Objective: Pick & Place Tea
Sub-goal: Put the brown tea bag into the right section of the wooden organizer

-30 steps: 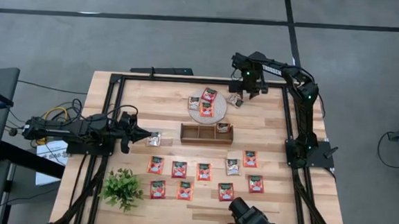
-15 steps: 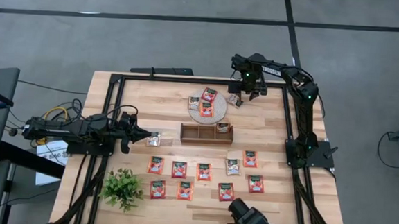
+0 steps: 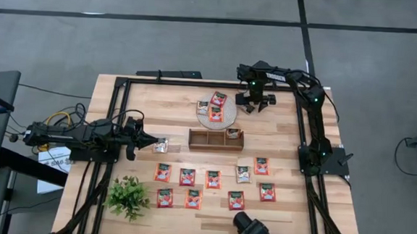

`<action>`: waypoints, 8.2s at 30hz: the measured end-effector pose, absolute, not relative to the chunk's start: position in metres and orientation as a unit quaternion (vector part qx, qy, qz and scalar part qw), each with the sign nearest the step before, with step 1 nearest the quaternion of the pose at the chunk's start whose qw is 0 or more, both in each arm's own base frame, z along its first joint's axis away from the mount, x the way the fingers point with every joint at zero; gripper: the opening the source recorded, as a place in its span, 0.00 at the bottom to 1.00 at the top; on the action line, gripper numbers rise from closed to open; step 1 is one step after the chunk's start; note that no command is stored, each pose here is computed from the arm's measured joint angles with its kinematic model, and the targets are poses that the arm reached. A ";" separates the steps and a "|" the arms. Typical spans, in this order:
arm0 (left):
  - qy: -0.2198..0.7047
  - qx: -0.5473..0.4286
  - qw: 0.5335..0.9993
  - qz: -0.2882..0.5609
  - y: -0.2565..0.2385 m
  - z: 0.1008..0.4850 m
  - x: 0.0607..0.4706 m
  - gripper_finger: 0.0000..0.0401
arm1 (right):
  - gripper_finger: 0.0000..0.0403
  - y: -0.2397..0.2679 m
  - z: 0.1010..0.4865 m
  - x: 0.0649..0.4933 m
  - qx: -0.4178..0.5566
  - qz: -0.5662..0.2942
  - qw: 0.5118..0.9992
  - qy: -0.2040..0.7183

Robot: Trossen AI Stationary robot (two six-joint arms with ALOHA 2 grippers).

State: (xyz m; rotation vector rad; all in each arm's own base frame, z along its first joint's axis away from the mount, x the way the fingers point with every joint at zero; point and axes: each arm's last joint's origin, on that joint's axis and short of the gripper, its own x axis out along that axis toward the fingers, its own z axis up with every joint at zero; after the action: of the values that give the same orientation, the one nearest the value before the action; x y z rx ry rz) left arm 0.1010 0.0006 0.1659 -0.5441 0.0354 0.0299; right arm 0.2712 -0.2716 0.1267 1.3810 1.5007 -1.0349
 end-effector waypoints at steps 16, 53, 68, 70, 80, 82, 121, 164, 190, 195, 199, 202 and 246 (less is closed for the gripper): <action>0.018 -0.280 0.960 0.014 0.000 0.166 0.101 0.00 | 0.26 -0.277 0.126 0.277 0.532 -0.389 0.434 0.614; 0.018 -0.279 0.960 0.014 0.000 0.166 0.101 0.00 | 0.16 -0.283 0.132 0.275 0.501 -0.444 0.422 0.612; 0.018 -0.279 0.960 0.014 0.000 0.166 0.101 0.00 | 0.04 -0.286 0.132 0.275 0.485 -0.462 0.431 0.605; 0.018 -0.279 0.960 0.014 0.000 0.166 0.101 0.00 | 0.01 -0.286 0.132 0.275 0.485 -0.462 0.433 0.604; 0.018 -0.279 0.960 0.014 0.000 0.166 0.101 0.00 | 0.01 -0.287 0.132 0.275 0.470 -0.463 0.440 0.609; 0.018 -0.279 0.960 0.014 0.000 0.166 0.101 0.00 | 0.01 -0.287 0.132 0.275 0.462 -0.467 0.440 0.613; 0.018 -0.280 0.960 0.013 0.000 0.166 0.101 0.00 | 0.00 -0.090 0.333 0.308 -0.004 -0.220 0.706 0.673; 0.018 -0.281 0.959 0.012 0.000 0.166 0.101 0.00 | 0.00 -0.017 0.251 0.373 -0.122 -0.098 0.689 0.708; 0.018 -0.281 0.959 0.012 0.000 0.166 0.101 0.00 | 0.00 -0.028 0.251 0.368 -0.097 -0.122 0.673 0.723; 0.018 -0.281 0.959 0.012 0.000 0.166 0.101 0.00 | 0.00 -0.029 0.251 0.368 -0.096 -0.123 0.673 0.723; 0.018 -0.281 0.959 0.012 0.000 0.166 0.101 0.00 | 0.00 -0.029 0.251 0.369 -0.096 -0.124 0.679 0.717; 0.018 -0.281 0.959 0.012 0.000 0.166 0.101 0.00 | 0.00 -0.029 0.251 0.371 -0.095 -0.125 0.684 0.712; 0.018 -0.281 0.960 0.012 0.000 0.166 0.101 0.00 | 0.00 -0.033 0.224 0.369 -0.087 -0.159 0.686 0.705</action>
State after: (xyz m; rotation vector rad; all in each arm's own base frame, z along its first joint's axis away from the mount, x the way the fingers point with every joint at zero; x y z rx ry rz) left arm 0.1011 0.0004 0.1658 -0.5694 0.0375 0.0238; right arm 0.3689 -0.0333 0.2237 -0.1954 1.5781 -0.3566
